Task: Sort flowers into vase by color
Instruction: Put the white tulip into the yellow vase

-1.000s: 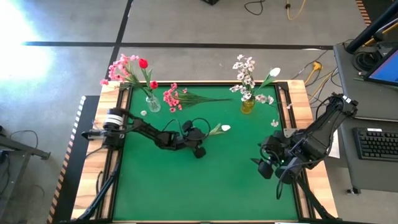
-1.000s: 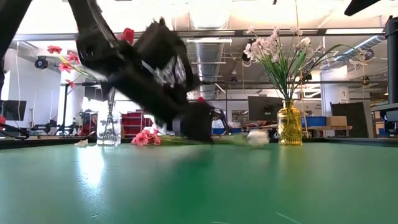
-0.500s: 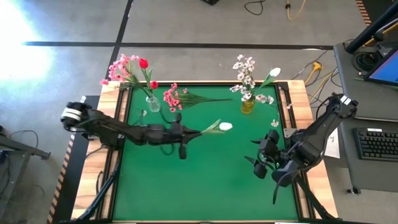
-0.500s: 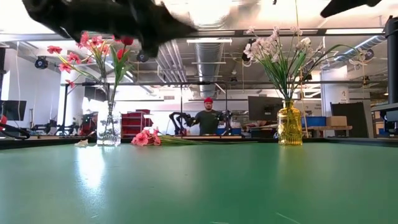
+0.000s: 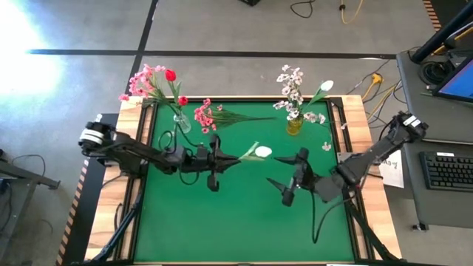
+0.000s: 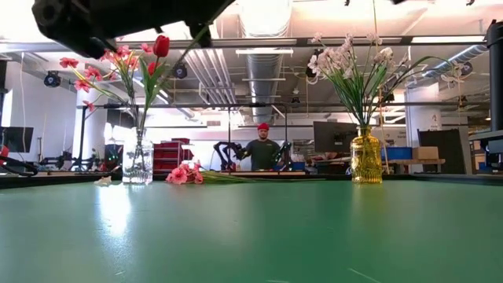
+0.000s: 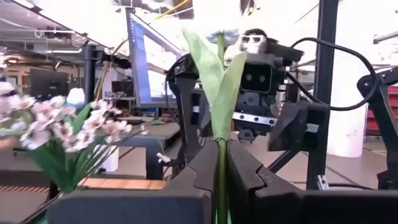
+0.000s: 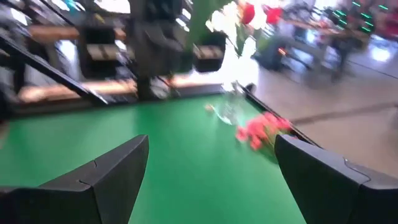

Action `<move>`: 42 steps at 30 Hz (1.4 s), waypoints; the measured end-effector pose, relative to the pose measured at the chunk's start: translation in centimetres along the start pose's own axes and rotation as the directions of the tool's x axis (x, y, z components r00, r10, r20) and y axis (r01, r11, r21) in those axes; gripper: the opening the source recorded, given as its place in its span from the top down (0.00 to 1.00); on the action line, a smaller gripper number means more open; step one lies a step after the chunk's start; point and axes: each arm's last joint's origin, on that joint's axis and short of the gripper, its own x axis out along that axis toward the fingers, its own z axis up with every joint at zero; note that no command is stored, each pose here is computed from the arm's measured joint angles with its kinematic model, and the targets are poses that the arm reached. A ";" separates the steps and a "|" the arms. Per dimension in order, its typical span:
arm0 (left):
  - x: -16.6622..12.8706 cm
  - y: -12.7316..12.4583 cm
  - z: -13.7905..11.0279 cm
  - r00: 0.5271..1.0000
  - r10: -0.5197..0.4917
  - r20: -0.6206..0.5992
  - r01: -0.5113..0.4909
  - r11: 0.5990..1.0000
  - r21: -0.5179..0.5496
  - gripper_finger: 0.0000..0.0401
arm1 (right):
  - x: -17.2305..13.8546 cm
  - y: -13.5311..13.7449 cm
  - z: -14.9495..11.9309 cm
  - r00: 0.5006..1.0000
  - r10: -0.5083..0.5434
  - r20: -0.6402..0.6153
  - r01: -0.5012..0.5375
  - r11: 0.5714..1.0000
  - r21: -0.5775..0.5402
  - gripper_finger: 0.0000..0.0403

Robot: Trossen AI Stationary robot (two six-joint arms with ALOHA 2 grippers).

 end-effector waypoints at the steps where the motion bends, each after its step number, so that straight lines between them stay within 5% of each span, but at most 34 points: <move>1: 0.4 -0.1 -0.2 1.000 -0.001 0.000 0.001 1.000 0.002 1.00 | 0.4 -0.1 0.2 0.999 0.030 0.026 -0.031 1.000 0.007 0.15; 5: 2.2 -0.4 -1.0 1.000 -0.004 -0.002 0.004 1.000 0.012 1.00 | 1.9 -1.0 0.9 0.991 0.096 0.095 -0.101 0.994 0.044 0.15; 19: 5.1 -0.8 -3.0 1.000 -0.011 -0.018 0.011 1.000 0.018 1.00 | 3.7 -1.2 1.2 0.983 0.073 0.168 -0.076 0.997 0.010 0.21; 24: 5.3 -0.9 -3.0 1.000 -0.011 -0.011 0.011 1.000 0.017 1.00 | 3.9 -1.5 1.3 0.984 0.062 0.170 -0.068 0.997 0.032 0.37; 35: 5.6 -0.9 -2.5 1.000 0.000 0.008 0.000 1.000 0.007 0.98 | 4.0 -1.5 1.3 0.984 0.063 0.169 -0.068 0.997 0.025 0.93; 42: 5.6 -0.9 -2.5 1.000 -0.002 0.002 0.002 1.000 -0.004 0.81 | 4.0 -1.5 1.4 0.984 0.058 0.169 -0.063 0.998 0.024 0.94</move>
